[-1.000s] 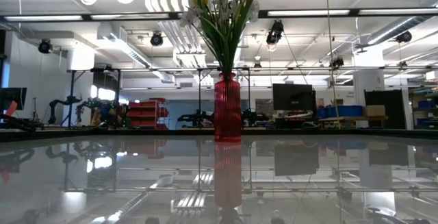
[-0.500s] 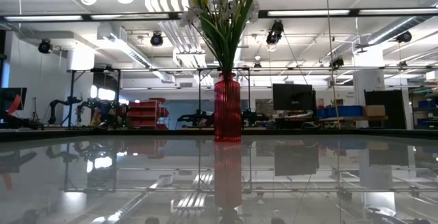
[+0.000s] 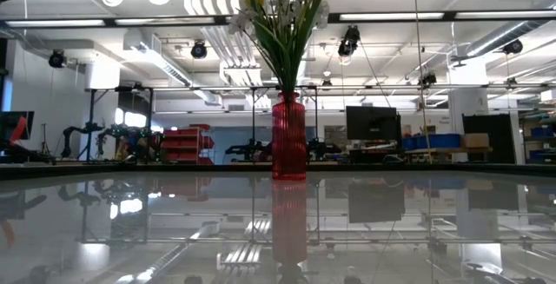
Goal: Sort flowers into vase by color
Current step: Put the blue flower into the yellow flower vase
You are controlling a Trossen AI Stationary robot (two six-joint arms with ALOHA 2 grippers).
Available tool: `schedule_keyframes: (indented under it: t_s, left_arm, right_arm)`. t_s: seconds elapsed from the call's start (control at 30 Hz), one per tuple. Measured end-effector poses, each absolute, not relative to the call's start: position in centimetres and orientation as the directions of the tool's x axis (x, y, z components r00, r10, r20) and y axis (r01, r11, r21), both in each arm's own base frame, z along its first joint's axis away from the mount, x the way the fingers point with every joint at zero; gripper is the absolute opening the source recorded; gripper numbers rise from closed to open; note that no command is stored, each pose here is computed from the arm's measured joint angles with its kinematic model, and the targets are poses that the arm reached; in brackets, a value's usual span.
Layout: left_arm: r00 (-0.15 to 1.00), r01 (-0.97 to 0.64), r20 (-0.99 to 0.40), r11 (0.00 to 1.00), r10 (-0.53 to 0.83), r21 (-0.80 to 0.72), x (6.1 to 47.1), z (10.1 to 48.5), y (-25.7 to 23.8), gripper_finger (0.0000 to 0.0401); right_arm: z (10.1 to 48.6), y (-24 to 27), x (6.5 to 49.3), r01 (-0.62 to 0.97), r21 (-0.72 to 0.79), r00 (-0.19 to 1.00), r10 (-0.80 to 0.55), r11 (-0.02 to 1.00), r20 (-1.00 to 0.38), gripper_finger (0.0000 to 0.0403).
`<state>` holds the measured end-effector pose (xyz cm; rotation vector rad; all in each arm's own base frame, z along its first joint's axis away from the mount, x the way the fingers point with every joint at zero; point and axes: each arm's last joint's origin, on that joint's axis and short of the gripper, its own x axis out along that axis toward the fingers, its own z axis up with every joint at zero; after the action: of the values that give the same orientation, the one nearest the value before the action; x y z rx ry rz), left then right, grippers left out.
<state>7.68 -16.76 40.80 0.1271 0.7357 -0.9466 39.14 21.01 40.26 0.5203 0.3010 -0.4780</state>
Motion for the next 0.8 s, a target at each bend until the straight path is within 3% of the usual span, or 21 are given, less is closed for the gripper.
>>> schedule_keyframes:
  t_s: [0.17,0.8]
  left_arm:
    - [0.309,0.773,-0.668,0.588,-0.677,-0.238,7.0,38.2,-17.6,0.0000]
    - [0.329,0.738,-0.750,0.652,-0.573,-0.174,7.4,32.6,-18.1,0.0000]
  right_arm:
    - [40.3,21.0,39.1,0.516,0.396,0.845,-0.374,0.759,-0.383,0.0246]
    - [40.2,21.0,39.2,0.519,0.381,0.842,-0.381,0.765,-0.382,0.0246]
